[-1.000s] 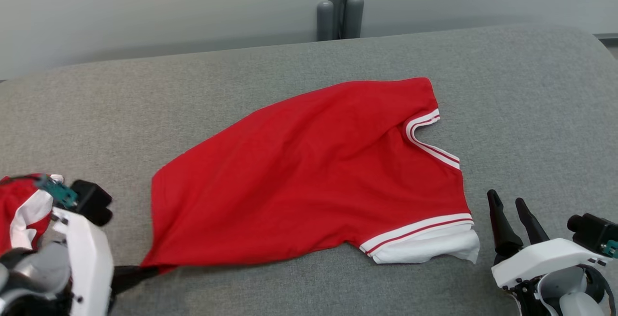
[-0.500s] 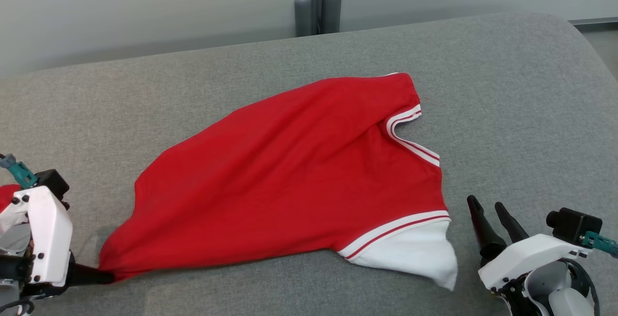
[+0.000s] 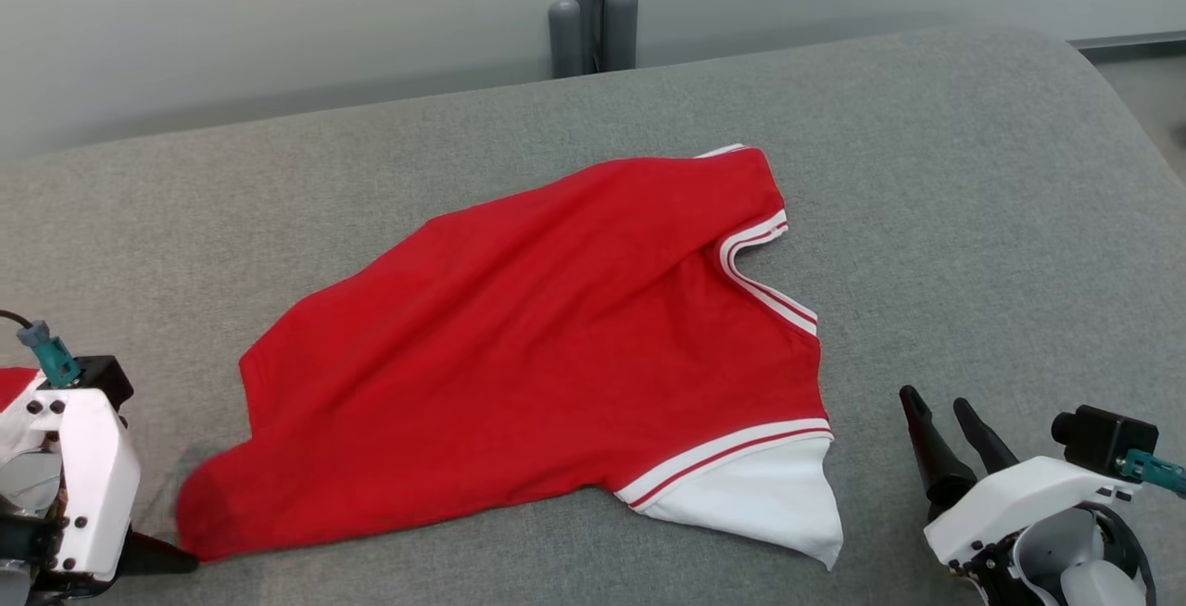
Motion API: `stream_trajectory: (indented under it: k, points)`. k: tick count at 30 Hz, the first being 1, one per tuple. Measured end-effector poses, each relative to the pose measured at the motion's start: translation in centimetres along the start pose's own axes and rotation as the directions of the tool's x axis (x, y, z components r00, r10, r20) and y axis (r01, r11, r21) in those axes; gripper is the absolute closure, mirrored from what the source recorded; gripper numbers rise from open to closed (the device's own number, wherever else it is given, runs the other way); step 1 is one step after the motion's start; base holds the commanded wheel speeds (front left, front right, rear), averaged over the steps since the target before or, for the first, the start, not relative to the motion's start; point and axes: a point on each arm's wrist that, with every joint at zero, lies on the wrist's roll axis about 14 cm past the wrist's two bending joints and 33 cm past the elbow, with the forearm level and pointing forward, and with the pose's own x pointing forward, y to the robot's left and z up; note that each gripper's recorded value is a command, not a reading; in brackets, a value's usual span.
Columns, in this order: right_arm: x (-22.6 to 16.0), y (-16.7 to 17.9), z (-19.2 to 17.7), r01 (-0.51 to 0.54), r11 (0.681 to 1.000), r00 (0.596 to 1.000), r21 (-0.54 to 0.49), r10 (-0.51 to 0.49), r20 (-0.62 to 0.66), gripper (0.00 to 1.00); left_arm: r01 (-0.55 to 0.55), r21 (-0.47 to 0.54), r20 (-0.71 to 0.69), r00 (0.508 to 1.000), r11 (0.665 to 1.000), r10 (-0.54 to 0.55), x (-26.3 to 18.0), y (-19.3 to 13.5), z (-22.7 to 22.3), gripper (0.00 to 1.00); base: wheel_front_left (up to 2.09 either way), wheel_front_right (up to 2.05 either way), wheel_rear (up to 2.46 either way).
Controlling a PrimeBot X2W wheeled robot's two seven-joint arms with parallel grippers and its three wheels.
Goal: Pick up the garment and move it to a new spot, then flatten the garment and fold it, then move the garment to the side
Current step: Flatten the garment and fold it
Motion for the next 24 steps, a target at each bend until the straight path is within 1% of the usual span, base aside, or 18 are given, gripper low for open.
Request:
stream_trajectory:
  k: [2, 3, 5, 8, 10, 13, 16, 17, 18, 21, 23, 24]
  points:
    - [0.0, 0.3, 0.3, -0.008, 1.000, 1.000, -0.003, 0.008, 0.013, 0.00, -0.023, 0.001, 0.010, 1.000, 1.000, 0.023, -0.3, 0.6, -0.4, 0.00, 0.00, 0.00, 0.00]
    - [0.0, 0.6, 0.8, -0.019, 1.000, 0.999, -0.012, 0.019, 0.036, 0.00, -0.051, -0.005, 0.035, 0.998, 0.999, 0.051, -0.9, 1.3, -0.6, 0.00, 0.00, 0.00, 0.00]
    - [0.1, 1.1, 1.4, -0.031, 0.999, 0.997, -0.015, 0.032, 0.065, 0.00, -0.068, -0.007, 0.075, 0.995, 0.998, 0.068, -1.6, 1.8, -0.6, 0.00, 0.00, 0.00, 0.00]
    - [0.2, 1.7, 2.0, -0.049, 0.999, 0.994, -0.024, 0.051, 0.093, 0.00, -0.062, 0.008, 0.233, 0.971, 0.998, 0.058, -3.1, 1.4, 1.2, 0.00, 0.00, 0.00, 0.00]
    - [0.3, 2.4, 2.4, -0.067, 0.997, 0.991, -0.028, 0.070, 0.116, 0.00, -0.090, 0.035, 0.383, 0.921, 0.995, 0.069, -4.7, 1.2, 3.1, 0.00, 0.00, 0.00, 0.00]
    - [0.3, 3.3, 3.1, -0.090, 0.995, 0.984, -0.036, 0.095, 0.153, 0.00, -0.123, 0.049, 0.585, 0.808, 0.991, 0.071, -7.3, 0.8, 5.4, 0.00, 0.00, 0.00, 0.00]
    - [0.0, 3.8, 3.7, -0.105, 0.993, 0.975, -0.046, 0.112, 0.192, 0.00, -0.155, 0.045, 0.711, 0.699, 0.987, 0.077, -8.2, 0.4, 6.0, 0.00, 0.00, 0.00, 0.00]
    - [0.0, 3.8, 3.7, -0.105, 0.993, 0.975, -0.046, 0.112, 0.192, 0.00, -0.155, 0.045, 0.711, 0.699, 0.987, 0.077, -8.2, 0.4, 6.0, 0.00, 0.00, 0.00, 0.00]
    - [-0.2, 4.4, 4.4, -0.118, 0.991, 0.965, -0.060, 0.129, 0.229, 0.00, -0.173, 0.029, 0.800, 0.594, 0.984, 0.081, -9.2, -0.1, 6.6, 0.00, 0.00, 0.00, 0.00]
    - [-0.5, 5.1, 5.6, -0.136, 0.987, 0.945, -0.080, 0.154, 0.288, 0.00, -0.191, -0.019, 0.900, 0.423, 0.981, 0.100, -10.8, -0.8, 7.0, 0.00, 0.00, 0.00, 0.00]
    - [-0.8, 5.4, 6.3, -0.143, 0.985, 0.932, -0.101, 0.168, 0.321, 0.00, -0.198, -0.070, 0.935, 0.329, 0.978, 0.134, -11.3, -0.9, 6.7, 0.00, 0.00, 0.00, 0.00]
    - [-1.0, 5.5, 6.6, -0.145, 0.983, 0.926, -0.109, 0.174, 0.334, 0.00, -0.184, -0.100, 0.949, 0.278, 0.978, 0.149, -11.6, -1.1, 6.5, 0.00, 0.00, 0.00, 0.00]
